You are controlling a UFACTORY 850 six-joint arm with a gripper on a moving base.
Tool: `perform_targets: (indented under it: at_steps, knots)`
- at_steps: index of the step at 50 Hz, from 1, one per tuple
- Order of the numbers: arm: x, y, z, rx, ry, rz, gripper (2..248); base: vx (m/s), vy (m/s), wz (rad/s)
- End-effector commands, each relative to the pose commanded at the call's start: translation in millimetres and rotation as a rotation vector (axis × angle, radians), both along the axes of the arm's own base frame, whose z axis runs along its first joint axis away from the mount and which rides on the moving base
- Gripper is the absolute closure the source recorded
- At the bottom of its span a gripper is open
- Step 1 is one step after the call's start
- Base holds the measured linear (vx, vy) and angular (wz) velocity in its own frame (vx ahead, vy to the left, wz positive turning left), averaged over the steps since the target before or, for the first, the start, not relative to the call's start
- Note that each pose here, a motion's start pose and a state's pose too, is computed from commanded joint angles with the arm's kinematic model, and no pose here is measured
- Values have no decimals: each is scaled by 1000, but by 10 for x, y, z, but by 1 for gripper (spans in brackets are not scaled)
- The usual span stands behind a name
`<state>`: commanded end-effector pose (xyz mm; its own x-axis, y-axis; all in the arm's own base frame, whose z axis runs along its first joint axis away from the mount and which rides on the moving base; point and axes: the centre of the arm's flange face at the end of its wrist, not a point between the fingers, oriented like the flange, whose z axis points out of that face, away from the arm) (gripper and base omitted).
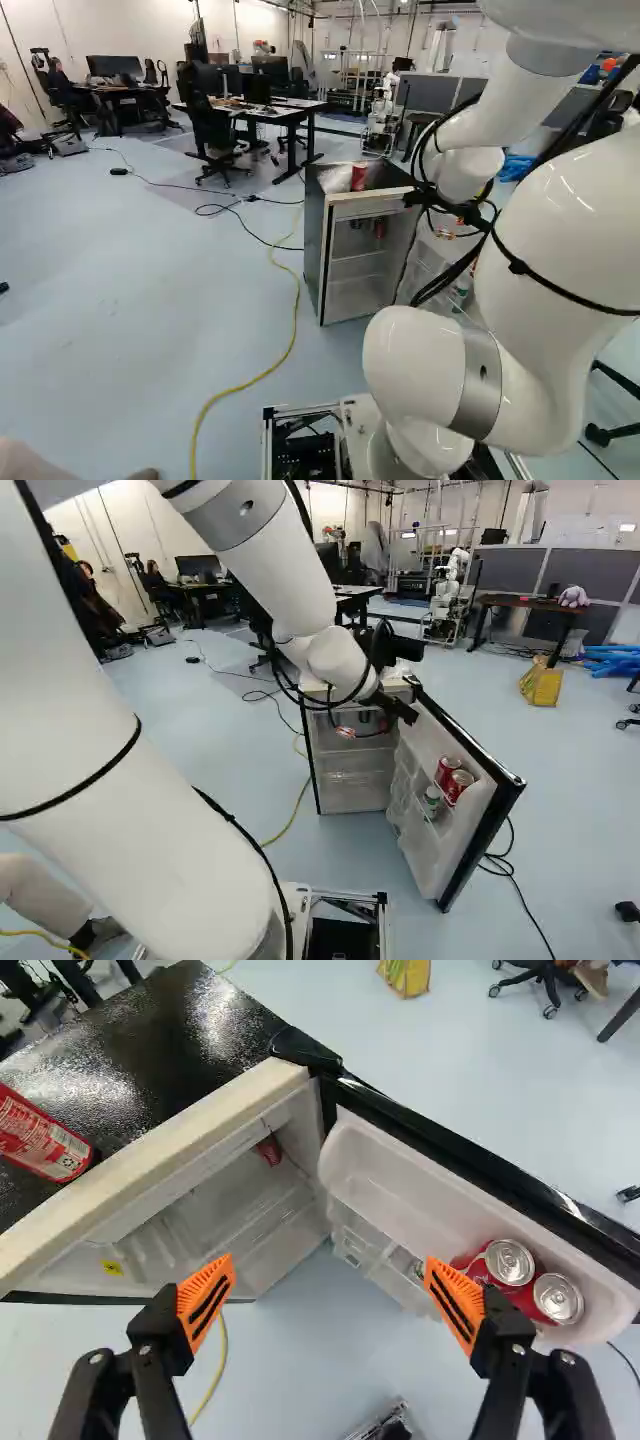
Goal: Grab a drink from the fridge
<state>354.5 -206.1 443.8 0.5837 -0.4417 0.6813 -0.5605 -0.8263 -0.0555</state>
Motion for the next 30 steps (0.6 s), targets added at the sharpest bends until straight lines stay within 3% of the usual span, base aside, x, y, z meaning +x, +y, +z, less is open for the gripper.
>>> perform_targets:
  at_steps: [30]
  knots:
    - [-7, -446, 343, -33, -53, -89, 3, 0, 0, 0]
